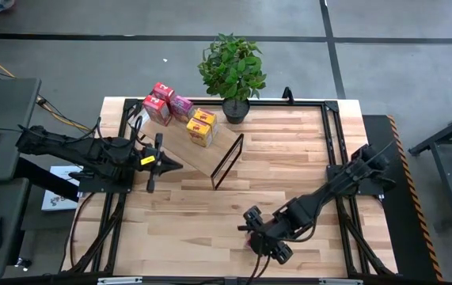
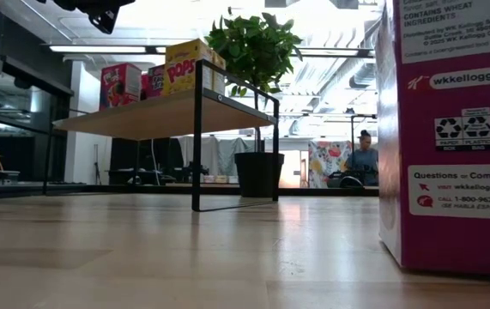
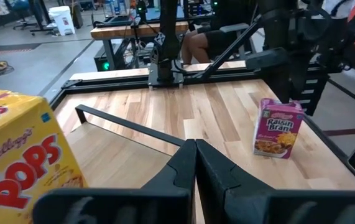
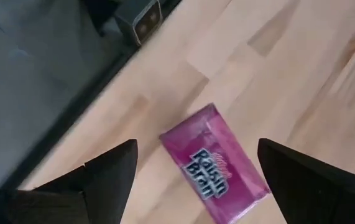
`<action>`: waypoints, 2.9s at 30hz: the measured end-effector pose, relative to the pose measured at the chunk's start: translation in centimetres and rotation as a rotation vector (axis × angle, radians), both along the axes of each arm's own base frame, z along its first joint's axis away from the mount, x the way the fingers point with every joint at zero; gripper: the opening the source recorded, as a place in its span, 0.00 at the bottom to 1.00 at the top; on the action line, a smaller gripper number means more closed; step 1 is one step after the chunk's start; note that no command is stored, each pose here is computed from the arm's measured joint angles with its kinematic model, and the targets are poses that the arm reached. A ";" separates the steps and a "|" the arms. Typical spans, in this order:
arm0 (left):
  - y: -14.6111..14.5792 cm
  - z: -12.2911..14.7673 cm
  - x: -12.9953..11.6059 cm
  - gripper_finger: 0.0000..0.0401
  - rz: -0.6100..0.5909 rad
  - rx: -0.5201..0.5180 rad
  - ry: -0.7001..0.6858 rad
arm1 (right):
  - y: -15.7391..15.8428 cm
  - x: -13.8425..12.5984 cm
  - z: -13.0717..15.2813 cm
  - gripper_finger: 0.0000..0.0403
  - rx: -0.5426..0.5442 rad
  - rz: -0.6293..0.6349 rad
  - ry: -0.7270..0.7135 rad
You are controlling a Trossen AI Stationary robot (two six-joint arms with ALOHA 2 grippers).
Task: Stack cereal on shelf
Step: Put the pink cereal box on the shelf aligned with the other pink cereal box
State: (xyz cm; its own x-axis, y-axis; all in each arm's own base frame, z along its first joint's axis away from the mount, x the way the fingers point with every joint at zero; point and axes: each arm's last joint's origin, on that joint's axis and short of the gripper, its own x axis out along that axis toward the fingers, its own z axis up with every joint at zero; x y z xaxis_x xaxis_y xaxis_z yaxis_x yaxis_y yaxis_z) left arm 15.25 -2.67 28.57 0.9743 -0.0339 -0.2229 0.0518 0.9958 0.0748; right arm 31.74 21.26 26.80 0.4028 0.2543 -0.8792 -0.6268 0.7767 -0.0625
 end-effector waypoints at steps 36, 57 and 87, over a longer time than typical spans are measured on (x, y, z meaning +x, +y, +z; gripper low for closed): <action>0.0 0.0 0.0 0.00 0.006 0.019 0.001 | -1.5 1.7 -3.9 0.81 -0.086 0.169 0.152; 0.0 0.0 0.0 0.00 0.007 0.019 0.000 | -1.1 2.6 -4.9 0.45 -0.097 0.155 0.111; -1.3 -2.1 4.0 0.08 -0.161 -0.028 0.009 | -5.6 6.5 2.9 0.33 0.137 -0.333 -0.436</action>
State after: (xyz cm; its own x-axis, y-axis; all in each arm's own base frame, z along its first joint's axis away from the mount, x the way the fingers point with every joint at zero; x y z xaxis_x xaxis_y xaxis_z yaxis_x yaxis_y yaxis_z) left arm 19.29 -4.02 26.46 0.9538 -0.1954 -0.2282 0.2111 0.9764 0.0463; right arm 38.22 15.63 29.73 0.7993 0.1514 -0.5815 -0.2854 0.9473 -0.1456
